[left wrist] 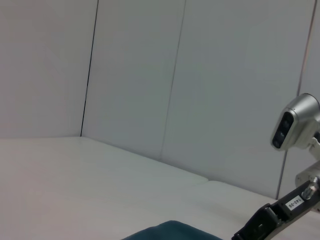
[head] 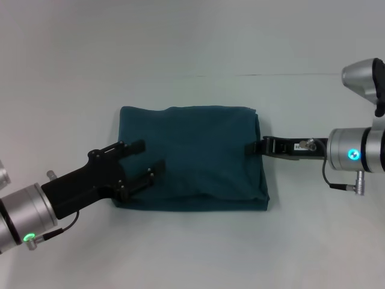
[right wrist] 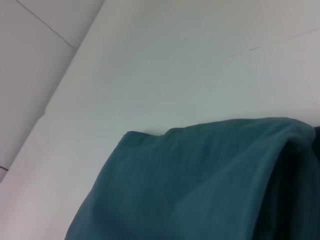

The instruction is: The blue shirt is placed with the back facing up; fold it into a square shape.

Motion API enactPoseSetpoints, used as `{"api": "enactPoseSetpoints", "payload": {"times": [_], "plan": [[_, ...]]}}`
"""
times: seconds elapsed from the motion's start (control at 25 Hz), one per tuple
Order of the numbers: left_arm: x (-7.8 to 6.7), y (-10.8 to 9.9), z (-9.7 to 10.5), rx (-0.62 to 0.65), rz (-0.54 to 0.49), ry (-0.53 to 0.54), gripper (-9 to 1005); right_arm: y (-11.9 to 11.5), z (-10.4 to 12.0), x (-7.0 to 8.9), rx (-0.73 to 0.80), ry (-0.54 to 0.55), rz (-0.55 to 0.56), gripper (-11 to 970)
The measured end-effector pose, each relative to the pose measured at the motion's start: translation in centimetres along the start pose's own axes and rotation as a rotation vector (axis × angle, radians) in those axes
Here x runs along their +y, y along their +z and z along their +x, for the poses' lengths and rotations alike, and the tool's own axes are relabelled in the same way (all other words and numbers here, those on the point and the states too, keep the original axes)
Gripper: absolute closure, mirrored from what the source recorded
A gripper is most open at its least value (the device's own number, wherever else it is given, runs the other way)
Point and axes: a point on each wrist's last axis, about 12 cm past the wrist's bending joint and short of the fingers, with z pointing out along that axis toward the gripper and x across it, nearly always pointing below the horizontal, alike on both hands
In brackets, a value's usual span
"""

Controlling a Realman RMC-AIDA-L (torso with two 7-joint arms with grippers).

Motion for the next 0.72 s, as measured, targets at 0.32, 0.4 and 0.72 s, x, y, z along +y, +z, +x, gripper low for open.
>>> {"api": "enactPoseSetpoints", "payload": {"times": [0.32,0.4,0.72], "plan": [[0.1,0.3,0.0,0.004,-0.011,-0.005,349,-0.4,0.6,-0.8,-0.004,0.016,0.024,933],[0.2,0.4,0.0,0.007,-0.015,-0.004,349,-0.3,0.7,-0.9,-0.008,0.018,0.034,931],[0.4,0.6,0.0,0.011,-0.022,-0.002,349,-0.6,0.4,-1.7,-0.047,0.009,0.086,922]]}}
